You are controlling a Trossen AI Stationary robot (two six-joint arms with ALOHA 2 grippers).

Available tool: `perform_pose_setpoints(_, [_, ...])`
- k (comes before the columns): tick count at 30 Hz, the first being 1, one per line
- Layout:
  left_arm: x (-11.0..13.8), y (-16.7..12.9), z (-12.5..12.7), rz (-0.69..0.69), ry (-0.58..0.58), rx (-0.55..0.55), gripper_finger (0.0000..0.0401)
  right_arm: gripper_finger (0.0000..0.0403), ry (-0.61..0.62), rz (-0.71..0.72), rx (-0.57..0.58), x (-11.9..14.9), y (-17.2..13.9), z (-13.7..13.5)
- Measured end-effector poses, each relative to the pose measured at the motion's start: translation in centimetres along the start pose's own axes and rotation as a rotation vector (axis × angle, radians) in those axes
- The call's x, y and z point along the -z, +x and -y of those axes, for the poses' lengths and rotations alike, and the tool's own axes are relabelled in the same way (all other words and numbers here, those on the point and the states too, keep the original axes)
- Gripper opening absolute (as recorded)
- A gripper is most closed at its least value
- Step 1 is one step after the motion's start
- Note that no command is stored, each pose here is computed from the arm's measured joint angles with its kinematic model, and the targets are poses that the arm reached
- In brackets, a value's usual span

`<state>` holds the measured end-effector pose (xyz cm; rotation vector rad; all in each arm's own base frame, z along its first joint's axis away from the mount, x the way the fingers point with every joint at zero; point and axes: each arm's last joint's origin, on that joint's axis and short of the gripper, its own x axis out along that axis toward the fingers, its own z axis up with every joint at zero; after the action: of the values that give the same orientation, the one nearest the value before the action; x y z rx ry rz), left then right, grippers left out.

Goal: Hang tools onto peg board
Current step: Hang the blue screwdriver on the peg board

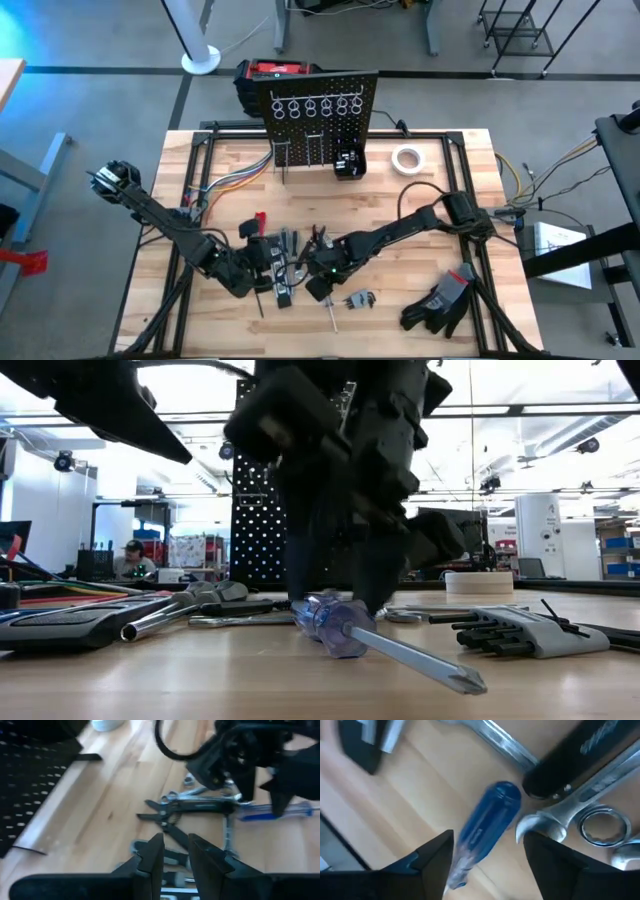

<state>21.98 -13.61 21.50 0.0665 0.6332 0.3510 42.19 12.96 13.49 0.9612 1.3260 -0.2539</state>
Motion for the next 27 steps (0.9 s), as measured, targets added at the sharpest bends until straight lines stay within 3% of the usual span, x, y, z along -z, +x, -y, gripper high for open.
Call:
perform_pose_setpoints(5, [0.3,0.0,-0.3,-0.012,0.017,-0.040,0.0079,0.0243,0.015,-0.035,-0.017,-0.9,0.2,0.4])
perform_pose_setpoints(15, [0.7,0.0,-0.6,-0.046,-0.018,-0.067,0.0079,0.0144,0.042,-0.084,0.036,-2.8,1.8,2.6])
perform_pose_setpoints(21, [0.7,-0.1,-0.6,-0.046,-0.025,-0.067,0.0079,0.0104,-0.047,-0.117,0.047,-2.9,2.4,3.0])
perform_pose_setpoints(27, [0.8,-0.1,-0.6,-0.045,-0.033,-0.066,0.0079,0.0083,-0.126,-0.064,0.045,-2.5,0.7,2.4])
